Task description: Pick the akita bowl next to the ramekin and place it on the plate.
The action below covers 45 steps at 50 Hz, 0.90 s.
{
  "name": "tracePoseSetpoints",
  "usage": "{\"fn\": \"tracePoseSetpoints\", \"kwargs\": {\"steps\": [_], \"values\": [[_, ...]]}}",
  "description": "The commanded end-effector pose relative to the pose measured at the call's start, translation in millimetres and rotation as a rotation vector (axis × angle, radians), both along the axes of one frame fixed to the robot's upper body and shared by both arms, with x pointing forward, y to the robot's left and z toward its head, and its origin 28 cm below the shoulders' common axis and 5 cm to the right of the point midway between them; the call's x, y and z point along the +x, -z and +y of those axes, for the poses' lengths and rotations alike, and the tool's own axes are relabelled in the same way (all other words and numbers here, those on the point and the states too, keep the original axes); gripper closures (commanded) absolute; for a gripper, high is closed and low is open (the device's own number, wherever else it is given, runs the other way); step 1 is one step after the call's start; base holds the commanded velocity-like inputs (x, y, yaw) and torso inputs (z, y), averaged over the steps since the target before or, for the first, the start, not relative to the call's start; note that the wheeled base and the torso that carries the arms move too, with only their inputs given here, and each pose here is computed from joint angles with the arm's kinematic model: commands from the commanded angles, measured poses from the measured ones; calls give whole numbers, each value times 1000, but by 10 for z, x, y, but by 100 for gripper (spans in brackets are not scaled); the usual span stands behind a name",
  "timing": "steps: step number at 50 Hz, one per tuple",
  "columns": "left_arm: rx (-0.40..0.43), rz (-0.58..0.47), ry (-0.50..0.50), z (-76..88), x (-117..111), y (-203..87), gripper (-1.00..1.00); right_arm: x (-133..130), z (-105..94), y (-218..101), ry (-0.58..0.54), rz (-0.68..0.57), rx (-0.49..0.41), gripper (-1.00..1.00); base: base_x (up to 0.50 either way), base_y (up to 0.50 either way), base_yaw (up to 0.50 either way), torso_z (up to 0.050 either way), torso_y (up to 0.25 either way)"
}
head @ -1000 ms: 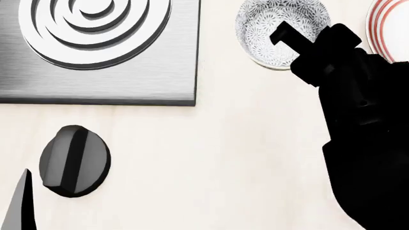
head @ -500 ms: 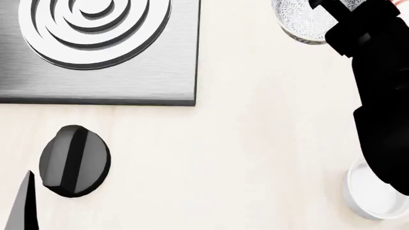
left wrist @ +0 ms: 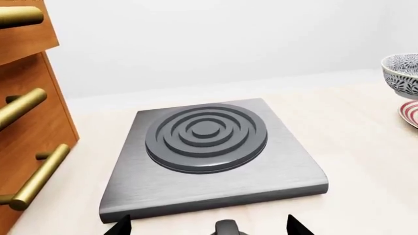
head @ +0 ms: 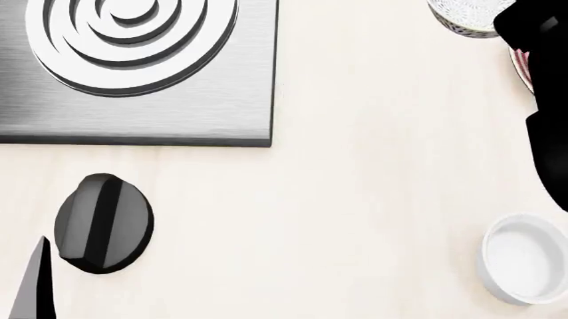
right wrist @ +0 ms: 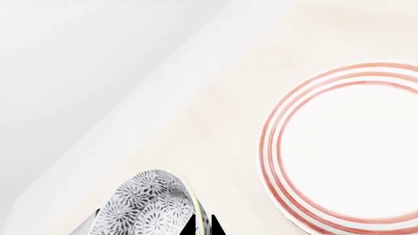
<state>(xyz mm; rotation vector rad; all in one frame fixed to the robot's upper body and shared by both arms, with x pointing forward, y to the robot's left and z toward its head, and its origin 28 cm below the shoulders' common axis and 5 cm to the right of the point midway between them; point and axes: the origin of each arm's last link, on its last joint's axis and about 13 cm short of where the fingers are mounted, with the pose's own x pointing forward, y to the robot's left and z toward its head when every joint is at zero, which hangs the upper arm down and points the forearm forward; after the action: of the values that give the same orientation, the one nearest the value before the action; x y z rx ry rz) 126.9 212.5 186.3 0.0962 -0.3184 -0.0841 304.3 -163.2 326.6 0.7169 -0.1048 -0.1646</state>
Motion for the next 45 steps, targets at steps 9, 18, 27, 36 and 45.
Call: {"fn": "tracePoseSetpoints", "kwargs": {"steps": [9,18,27,36,45], "values": [[1,-3,0,-2,3,-15,-100,110,-168,-70,74,-13,1,100,0,0,0,0,0],[0,-1,-5,5,5,-5,-100,157,-250,-82,101,-3,14,100,0,0,0,0,1],[8,4,-2,0,-1,21,-100,206,-343,-102,128,8,40,100,0,0,0,0,0],[4,2,-3,-5,4,8,-100,277,-457,-56,170,41,63,100,0,0,0,0,0],[6,-1,-3,-8,3,1,-100,297,-549,8,184,50,94,100,0,0,0,0,1]]}}
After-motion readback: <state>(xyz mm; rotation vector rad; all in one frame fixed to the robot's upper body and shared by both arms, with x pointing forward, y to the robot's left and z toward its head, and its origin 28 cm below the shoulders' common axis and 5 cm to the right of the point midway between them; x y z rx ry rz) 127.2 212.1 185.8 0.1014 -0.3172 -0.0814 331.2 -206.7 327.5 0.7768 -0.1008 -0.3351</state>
